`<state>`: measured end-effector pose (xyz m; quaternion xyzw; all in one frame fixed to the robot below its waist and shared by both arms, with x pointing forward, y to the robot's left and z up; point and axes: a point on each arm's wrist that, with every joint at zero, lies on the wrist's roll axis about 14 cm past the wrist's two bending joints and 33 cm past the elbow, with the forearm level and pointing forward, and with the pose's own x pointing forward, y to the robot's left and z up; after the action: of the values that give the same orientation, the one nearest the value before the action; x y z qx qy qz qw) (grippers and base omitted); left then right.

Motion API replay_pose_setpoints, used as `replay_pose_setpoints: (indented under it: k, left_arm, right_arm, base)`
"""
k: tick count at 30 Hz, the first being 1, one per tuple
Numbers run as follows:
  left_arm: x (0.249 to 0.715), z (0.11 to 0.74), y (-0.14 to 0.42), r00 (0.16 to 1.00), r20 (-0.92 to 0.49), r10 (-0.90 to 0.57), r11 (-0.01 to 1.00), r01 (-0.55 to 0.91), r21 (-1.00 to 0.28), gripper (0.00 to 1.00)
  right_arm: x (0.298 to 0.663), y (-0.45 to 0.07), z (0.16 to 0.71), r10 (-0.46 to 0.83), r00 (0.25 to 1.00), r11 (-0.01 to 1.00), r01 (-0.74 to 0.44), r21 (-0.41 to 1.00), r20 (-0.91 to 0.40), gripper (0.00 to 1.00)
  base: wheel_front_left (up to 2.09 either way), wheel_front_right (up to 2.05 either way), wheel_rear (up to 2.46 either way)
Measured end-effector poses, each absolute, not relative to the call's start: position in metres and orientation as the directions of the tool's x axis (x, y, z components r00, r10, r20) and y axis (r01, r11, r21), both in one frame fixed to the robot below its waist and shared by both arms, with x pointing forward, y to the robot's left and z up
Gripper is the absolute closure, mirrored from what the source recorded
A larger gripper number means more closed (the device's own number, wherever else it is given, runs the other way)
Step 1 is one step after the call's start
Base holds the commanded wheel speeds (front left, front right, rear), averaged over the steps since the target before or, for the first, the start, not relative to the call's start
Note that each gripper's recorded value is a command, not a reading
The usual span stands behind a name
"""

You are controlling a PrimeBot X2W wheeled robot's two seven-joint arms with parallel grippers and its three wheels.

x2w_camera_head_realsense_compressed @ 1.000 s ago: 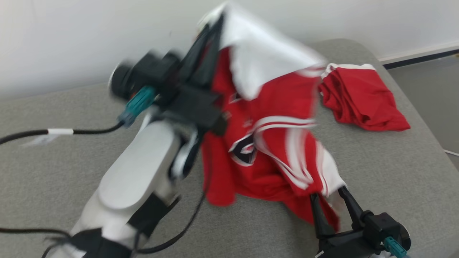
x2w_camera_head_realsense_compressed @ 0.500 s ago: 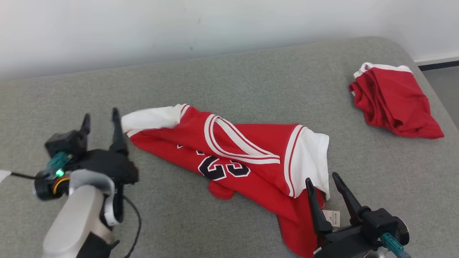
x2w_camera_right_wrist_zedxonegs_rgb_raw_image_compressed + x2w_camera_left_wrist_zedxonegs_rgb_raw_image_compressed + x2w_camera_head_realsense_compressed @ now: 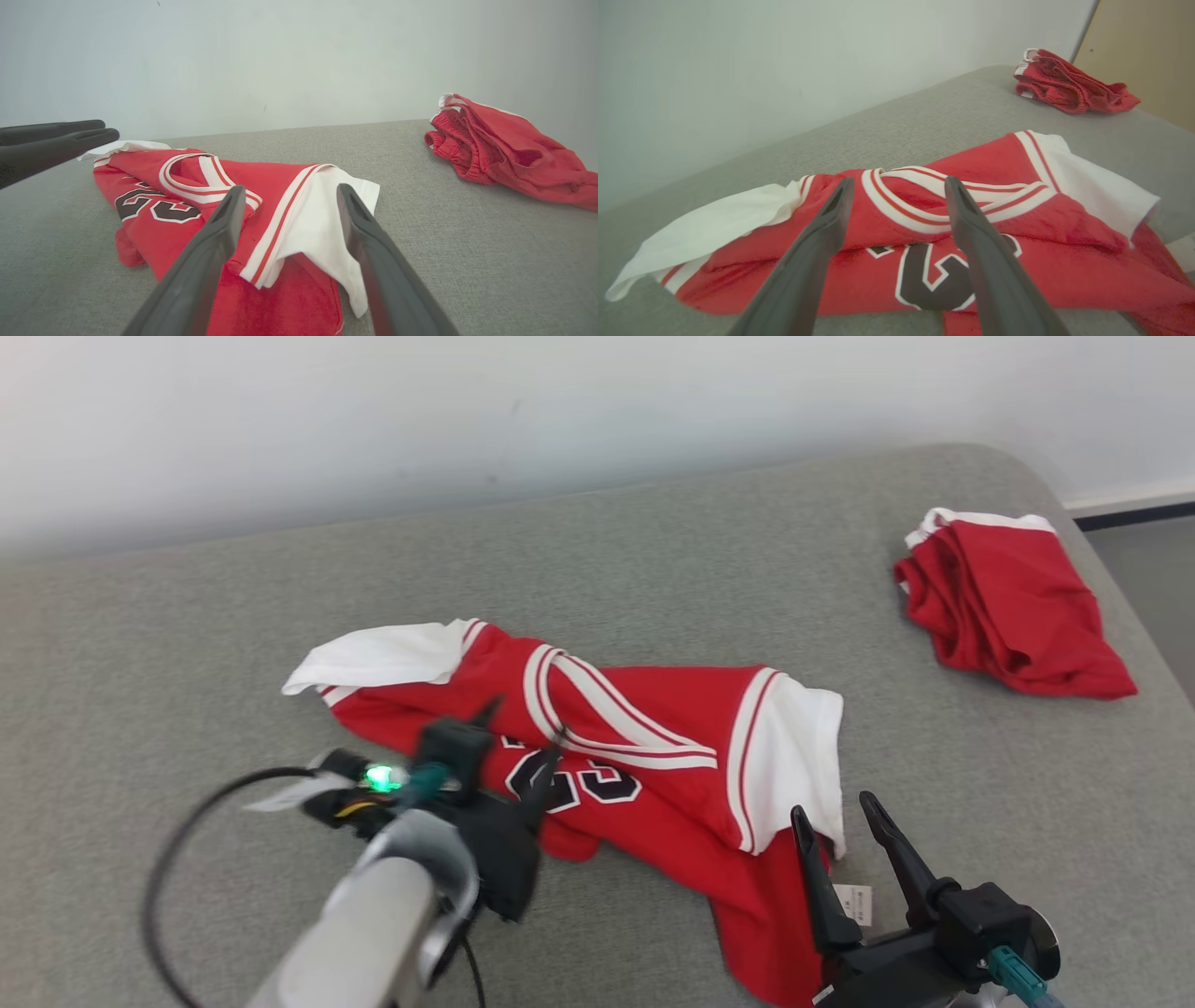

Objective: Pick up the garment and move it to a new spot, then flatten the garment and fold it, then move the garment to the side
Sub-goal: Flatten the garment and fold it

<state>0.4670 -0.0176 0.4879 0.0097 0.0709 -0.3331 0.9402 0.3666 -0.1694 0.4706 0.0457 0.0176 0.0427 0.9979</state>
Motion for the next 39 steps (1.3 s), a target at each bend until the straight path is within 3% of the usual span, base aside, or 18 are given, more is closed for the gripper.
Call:
replay_pose_setpoints:
  k: [6, 19, 21, 23, 27, 30, 34, 39]
  left_arm:
    - [0.439, 0.470, -0.085, 0.594, -0.287, -0.752, 0.612, 0.790, 0.031, 0.00]
    - [0.434, 0.426, -0.139, 0.434, -0.518, -0.737, 0.494, 0.869, 0.024, 0.00]
    - [0.430, 0.416, -0.141, 0.404, -0.559, -0.724, 0.477, 0.879, 0.017, 0.54]
    - [0.429, 0.410, -0.141, 0.389, -0.583, -0.713, 0.471, 0.882, 0.013, 1.00]
    - [0.433, 0.409, -0.135, 0.396, -0.604, -0.692, 0.480, 0.877, 0.025, 1.00]
    - [0.441, 0.426, -0.136, 0.440, -0.540, -0.718, 0.503, 0.864, 0.035, 1.00]
    - [0.467, 0.497, -0.150, 0.545, -0.271, -0.794, 0.557, 0.830, 0.038, 1.00]
    - [0.481, 0.599, -0.157, 0.572, 0.092, -0.815, 0.578, 0.815, 0.055, 1.00]
  right_arm:
    - [0.356, -0.188, 0.472, 0.026, 0.999, 0.995, -0.022, 0.100, -0.031, 0.00]
    - [0.322, -0.240, 0.472, -0.160, 0.986, 0.981, 0.164, 0.108, -0.047, 0.00]
    - [0.319, -0.245, 0.471, -0.177, 0.983, 0.978, 0.182, 0.105, -0.055, 0.00]
    - [0.318, -0.248, 0.469, -0.188, 0.980, 0.975, 0.193, 0.106, -0.061, 0.00]
    - [0.323, -0.243, 0.468, -0.169, 0.984, 0.978, 0.175, 0.110, -0.061, 0.00]
    - [0.328, -0.238, 0.469, -0.152, 0.987, 0.981, 0.157, 0.113, -0.058, 0.00]
    - [0.334, -0.231, 0.468, -0.124, 0.991, 0.985, 0.130, 0.115, -0.055, 0.00]
    - [0.344, -0.219, 0.473, -0.082, 0.996, 0.990, 0.086, 0.116, -0.037, 0.00]
  base:
    - [0.00, 0.00, 0.00]
    - [0.00, 0.00, 0.00]
    - [0.00, 0.00, 0.00]
    - [0.00, 0.00, 0.00]
    - [0.00, 0.00, 0.00]
    - [0.00, 0.00, 0.00]
    - [0.00, 0.00, 0.00]
    - [0.00, 0.00, 0.00]
